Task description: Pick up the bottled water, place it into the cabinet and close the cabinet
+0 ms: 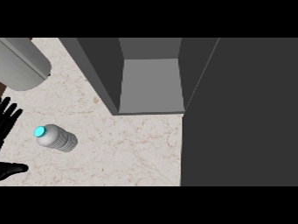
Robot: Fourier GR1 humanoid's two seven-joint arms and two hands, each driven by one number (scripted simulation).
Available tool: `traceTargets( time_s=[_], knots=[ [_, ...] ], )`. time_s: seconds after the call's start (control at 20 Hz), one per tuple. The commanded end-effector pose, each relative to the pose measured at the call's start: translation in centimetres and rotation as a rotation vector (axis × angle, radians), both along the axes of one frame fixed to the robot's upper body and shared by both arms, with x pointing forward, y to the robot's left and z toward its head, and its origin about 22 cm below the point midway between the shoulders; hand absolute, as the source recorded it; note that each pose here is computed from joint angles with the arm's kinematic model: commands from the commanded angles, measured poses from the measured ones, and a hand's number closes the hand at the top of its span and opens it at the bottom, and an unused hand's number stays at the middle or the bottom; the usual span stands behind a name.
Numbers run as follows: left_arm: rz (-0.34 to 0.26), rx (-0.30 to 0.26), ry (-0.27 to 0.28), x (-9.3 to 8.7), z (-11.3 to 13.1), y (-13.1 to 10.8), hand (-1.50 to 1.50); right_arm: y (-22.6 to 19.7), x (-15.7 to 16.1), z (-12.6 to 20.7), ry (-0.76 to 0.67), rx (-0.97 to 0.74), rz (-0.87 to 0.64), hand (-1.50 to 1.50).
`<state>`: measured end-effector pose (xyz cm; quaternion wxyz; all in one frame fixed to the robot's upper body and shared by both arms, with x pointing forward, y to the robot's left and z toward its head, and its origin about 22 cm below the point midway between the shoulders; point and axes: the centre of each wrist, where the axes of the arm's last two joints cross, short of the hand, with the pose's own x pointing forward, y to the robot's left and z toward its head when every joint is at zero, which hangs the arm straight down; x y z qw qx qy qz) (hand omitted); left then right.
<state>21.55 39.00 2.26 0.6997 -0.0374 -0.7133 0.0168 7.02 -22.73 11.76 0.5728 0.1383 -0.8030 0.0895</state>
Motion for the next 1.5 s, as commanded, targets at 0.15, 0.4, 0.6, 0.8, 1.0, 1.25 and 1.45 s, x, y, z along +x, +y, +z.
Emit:
traceTargets(
  time_s=[0.15, 0.4, 0.6, 0.8, 1.0, 1.25, 1.45],
  knots=[
    [-0.011, -0.076, 0.091, 1.0, -6.0, 0.3, -1.5, 0.4, -1.9, 2.6, -0.044, 0.004, -0.002, -1.5],
    [0.0, -0.069, 0.095, 2.7, -8.5, 0.5, -1.5, 0.1, -2.9, 3.3, -0.058, -0.006, 0.008, -1.5],
    [-0.019, -0.084, 0.108, 3.0, -11.6, -0.9, -1.5, 0.6, -3.1, 3.1, -0.058, -0.001, 0.013, -1.5],
    [-0.072, -0.095, 0.115, 1.9, -13.9, -1.7, -1.5, 0.4, -3.7, 3.0, -0.046, 0.007, 0.019, -1.5],
    [-0.092, -0.115, 0.09, 0.7, -16.1, -3.0, -1.5, 0.3, -3.8, 3.4, -0.047, 0.003, 0.027, -1.5],
    [-0.077, -0.181, 0.067, 3.3, -15.5, -3.4, 1.5, 0.7, -3.6, 2.3, -0.032, -0.014, 0.021, -1.5],
    [-0.082, -0.111, 0.04, 0.1, -17.4, -3.2, 1.5, 0.1, -4.3, 2.4, -0.046, -0.016, 0.03, -1.5]
  ],
)
